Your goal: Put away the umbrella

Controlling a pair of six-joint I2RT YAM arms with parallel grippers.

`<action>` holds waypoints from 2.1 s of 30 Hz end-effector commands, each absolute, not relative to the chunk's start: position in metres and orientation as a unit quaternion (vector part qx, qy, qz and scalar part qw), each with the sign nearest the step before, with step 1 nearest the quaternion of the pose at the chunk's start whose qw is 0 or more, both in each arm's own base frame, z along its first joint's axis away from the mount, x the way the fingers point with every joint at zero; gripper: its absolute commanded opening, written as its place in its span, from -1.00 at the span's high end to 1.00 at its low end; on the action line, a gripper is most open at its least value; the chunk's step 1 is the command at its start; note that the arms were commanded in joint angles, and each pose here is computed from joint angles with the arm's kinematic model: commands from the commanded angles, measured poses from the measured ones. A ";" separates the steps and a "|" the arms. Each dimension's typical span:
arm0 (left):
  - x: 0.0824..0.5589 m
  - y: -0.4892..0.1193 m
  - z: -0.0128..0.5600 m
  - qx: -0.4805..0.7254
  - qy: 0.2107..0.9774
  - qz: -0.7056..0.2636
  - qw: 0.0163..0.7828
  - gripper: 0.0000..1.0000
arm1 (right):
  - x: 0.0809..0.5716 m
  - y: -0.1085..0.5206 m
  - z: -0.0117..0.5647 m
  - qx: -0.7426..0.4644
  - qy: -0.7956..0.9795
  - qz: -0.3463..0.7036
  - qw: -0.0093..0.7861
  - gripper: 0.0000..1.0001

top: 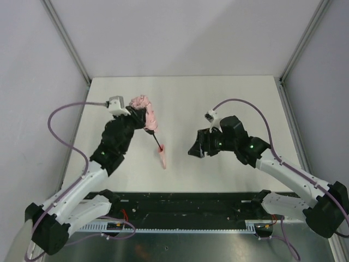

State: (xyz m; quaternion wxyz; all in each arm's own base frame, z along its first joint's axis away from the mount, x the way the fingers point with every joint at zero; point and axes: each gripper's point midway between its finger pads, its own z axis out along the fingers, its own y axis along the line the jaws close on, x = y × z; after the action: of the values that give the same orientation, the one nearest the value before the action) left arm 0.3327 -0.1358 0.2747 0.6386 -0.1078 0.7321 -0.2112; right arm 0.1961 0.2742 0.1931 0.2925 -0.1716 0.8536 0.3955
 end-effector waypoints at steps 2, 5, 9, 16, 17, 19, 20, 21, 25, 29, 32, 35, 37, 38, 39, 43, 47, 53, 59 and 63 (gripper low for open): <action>0.334 -0.136 0.329 -0.061 0.591 -0.127 0.794 1.00 | 0.206 0.268 0.212 -0.160 0.838 0.395 0.340 -0.43; 0.334 -0.154 0.312 -0.037 0.582 -0.102 0.806 1.00 | 0.207 0.269 0.214 -0.158 0.834 0.400 0.345 -0.42; 0.314 -0.176 0.266 -0.020 0.588 -0.143 0.796 1.00 | 0.205 0.268 0.209 -0.157 0.837 0.399 0.340 -0.42; 0.275 -0.182 0.161 -0.054 0.661 -0.216 0.717 1.00 | 0.199 0.270 0.188 -0.160 0.839 0.408 0.323 -0.43; 0.272 -0.184 0.158 -0.057 0.663 -0.228 0.711 1.00 | 0.198 0.272 0.184 -0.163 0.840 0.410 0.315 -0.43; 0.262 -0.190 0.166 -0.053 0.652 -0.269 0.706 1.00 | 0.196 0.279 0.177 -0.177 0.839 0.420 0.298 -0.44; 0.257 -0.194 0.173 -0.049 0.645 -0.294 0.703 1.00 | 0.194 0.283 0.174 -0.184 0.837 0.428 0.287 -0.45; 0.252 -0.198 0.178 -0.044 0.642 -0.318 0.696 1.00 | 0.194 0.288 0.172 -0.188 0.834 0.436 0.280 -0.48; 0.227 -0.206 0.205 -0.040 0.610 -0.427 0.667 1.00 | 0.178 0.320 0.183 -0.225 0.800 0.489 0.266 -0.62; 0.201 -0.226 0.233 0.000 0.595 -0.513 0.619 1.00 | 0.167 0.348 0.209 -0.249 0.756 0.531 0.289 -0.84; 0.187 -0.234 0.241 0.005 0.596 -0.560 0.575 1.00 | 0.167 0.354 0.223 -0.255 0.736 0.549 0.304 -0.97; 0.176 -0.242 0.246 0.012 0.597 -0.602 0.530 1.00 | 0.167 0.356 0.232 -0.271 0.720 0.554 0.319 -0.97; 0.171 -0.245 0.252 0.017 0.594 -0.623 0.508 1.00 | 0.168 0.356 0.230 -0.278 0.722 0.547 0.321 -0.95; 0.169 -0.246 0.255 0.020 0.593 -0.630 0.501 1.00 | 0.168 0.356 0.230 -0.282 0.720 0.547 0.320 -0.93; 0.168 -0.248 0.257 0.021 0.593 -0.635 0.495 1.00 | 0.167 0.357 0.230 -0.285 0.719 0.548 0.317 -0.91; 0.168 -0.247 0.266 0.013 0.588 -0.649 0.482 1.00 | 0.154 0.366 0.231 -0.302 0.702 0.580 0.281 -0.60; 0.170 -0.245 0.274 0.007 0.582 -0.662 0.473 0.84 | 0.149 0.370 0.222 -0.303 0.706 0.587 0.255 -0.23; 0.177 -0.238 0.271 -0.008 0.592 -0.671 0.446 -0.42 | 0.155 0.366 0.241 -0.294 0.676 0.624 0.258 0.49; 0.189 -0.224 0.261 -0.010 0.611 -0.666 0.428 -0.98 | 0.190 0.344 0.240 -0.244 0.693 0.631 0.248 0.73; 0.200 -0.208 0.252 -0.024 0.618 -0.653 0.437 -0.99 | 0.241 0.311 0.224 -0.168 0.732 0.605 0.264 0.70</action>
State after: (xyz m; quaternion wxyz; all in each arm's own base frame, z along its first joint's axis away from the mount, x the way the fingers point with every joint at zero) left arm 0.2040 -0.2144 0.2356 0.4374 -0.0471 0.6339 -0.6360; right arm 0.2026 0.3344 0.2140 0.2395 -0.2133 0.7320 0.6011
